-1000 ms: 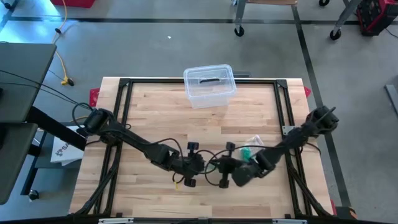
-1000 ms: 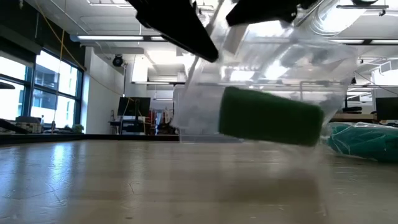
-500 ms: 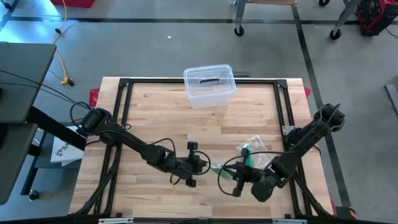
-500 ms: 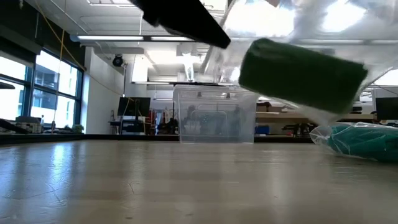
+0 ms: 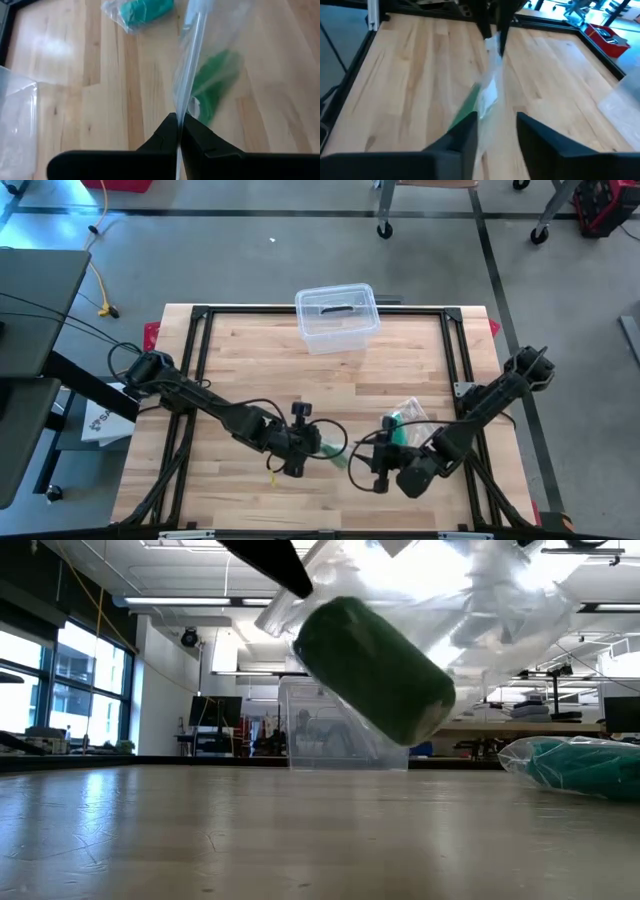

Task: Roll bandage
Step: Close the transparent zip bag

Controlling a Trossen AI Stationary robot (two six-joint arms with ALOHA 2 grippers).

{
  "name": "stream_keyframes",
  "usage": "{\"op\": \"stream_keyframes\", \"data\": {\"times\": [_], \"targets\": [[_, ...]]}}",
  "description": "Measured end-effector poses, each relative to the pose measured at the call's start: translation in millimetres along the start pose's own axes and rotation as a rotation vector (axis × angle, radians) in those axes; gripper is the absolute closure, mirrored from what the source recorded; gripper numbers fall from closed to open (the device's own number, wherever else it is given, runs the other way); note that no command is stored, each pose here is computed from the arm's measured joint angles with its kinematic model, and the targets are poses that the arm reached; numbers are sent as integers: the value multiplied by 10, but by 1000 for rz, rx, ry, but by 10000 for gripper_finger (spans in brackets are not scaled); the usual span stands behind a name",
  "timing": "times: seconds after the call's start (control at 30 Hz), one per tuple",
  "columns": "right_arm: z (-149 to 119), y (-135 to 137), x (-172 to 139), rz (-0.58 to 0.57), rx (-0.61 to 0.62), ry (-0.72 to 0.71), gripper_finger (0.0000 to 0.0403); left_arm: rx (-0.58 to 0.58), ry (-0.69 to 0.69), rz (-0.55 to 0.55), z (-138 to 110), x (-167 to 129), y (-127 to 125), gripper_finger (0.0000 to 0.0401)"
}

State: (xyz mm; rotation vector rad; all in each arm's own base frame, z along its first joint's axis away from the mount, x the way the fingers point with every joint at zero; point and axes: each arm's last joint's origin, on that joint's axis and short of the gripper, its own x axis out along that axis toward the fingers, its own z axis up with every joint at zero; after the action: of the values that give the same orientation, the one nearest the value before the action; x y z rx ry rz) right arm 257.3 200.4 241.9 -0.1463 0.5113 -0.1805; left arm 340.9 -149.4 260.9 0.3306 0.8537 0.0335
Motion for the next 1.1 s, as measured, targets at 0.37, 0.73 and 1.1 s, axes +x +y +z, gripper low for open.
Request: {"op": "stream_keyframes", "data": {"times": [0.37,0.73,1.1], "targets": [[177,-65,122,65,-17,-81,238,-10,20,-15,-18,0,-4,400],[266,-131,194,77,-8,-125,291,-10,19,-15,-18,0,-4,401],[285,-132,179,14,-21,-155,398,-11,17,-15,-16,0,-5,392]]}}
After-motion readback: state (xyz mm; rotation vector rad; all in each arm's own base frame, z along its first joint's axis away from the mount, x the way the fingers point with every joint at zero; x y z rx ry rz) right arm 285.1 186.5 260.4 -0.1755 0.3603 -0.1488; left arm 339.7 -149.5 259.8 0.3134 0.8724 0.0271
